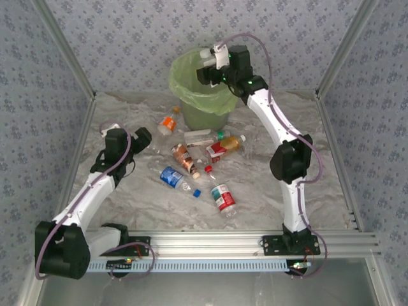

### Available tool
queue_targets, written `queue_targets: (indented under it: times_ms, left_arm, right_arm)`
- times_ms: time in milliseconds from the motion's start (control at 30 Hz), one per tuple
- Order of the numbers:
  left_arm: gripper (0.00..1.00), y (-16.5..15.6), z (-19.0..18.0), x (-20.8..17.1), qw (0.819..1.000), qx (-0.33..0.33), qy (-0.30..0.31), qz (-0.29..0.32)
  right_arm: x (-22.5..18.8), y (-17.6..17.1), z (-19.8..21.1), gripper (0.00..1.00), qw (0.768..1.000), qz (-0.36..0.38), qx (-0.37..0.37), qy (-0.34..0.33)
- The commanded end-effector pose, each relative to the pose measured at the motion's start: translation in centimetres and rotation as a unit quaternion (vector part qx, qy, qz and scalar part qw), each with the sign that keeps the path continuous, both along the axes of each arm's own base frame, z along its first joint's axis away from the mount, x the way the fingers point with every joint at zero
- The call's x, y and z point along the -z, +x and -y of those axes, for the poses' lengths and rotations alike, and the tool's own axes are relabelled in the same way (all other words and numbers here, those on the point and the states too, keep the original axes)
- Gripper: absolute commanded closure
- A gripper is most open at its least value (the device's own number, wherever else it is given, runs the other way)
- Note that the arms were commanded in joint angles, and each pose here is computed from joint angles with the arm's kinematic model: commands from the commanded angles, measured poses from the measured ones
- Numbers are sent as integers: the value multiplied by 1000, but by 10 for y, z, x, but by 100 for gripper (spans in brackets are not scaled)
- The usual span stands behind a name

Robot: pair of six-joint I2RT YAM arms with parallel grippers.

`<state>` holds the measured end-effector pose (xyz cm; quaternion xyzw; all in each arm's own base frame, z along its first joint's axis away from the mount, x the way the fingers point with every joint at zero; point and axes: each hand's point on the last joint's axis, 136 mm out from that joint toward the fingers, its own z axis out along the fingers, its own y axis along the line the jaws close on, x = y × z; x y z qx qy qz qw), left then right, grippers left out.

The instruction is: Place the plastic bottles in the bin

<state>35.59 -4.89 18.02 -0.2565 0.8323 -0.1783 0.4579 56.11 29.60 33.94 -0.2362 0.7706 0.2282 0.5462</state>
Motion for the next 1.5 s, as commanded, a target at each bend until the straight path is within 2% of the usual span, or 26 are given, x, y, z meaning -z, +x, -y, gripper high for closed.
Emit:
queue_targets:
  times_ms: [0, 200, 267, 567, 833, 1033, 1200, 1467]
  left_arm:
    - [1, 3, 0, 0, 1000, 3, -4, 7]
    - [1, 5, 2, 1, 1000, 5, -7, 6]
    - [1, 6, 2, 1, 1000, 5, -8, 5]
    - [1, 4, 2, 5, 1000, 4, -10, -3]
    - [1, 4, 4, 12, 1000, 6, -17, -19]
    - [1, 1, 8, 20, 999, 14, -22, -45]
    - [1, -6, 9, 28, 997, 17, -23, -79]
    - [1, -46, 21, 61, 981, 16, -69, -178]
  right_arm:
    - [-36, -20, 11, 21, 999, 32, 3, -2]
    - [-44, -40, 22, 12, 999, 35, 4, -2]
    - [-49, -49, 26, 1, 999, 37, 4, -1]
    - [-61, -99, 50, 1, 999, 40, 12, 21]
    - [-43, -133, 79, 1, 998, 21, 46, 24]
    - [-34, -153, 96, 1, 996, 19, 63, 52]
    - [-23, -172, 112, 1, 995, 26, 77, 62]
    - [30, -203, 140, 1, 990, -8, 119, 78]
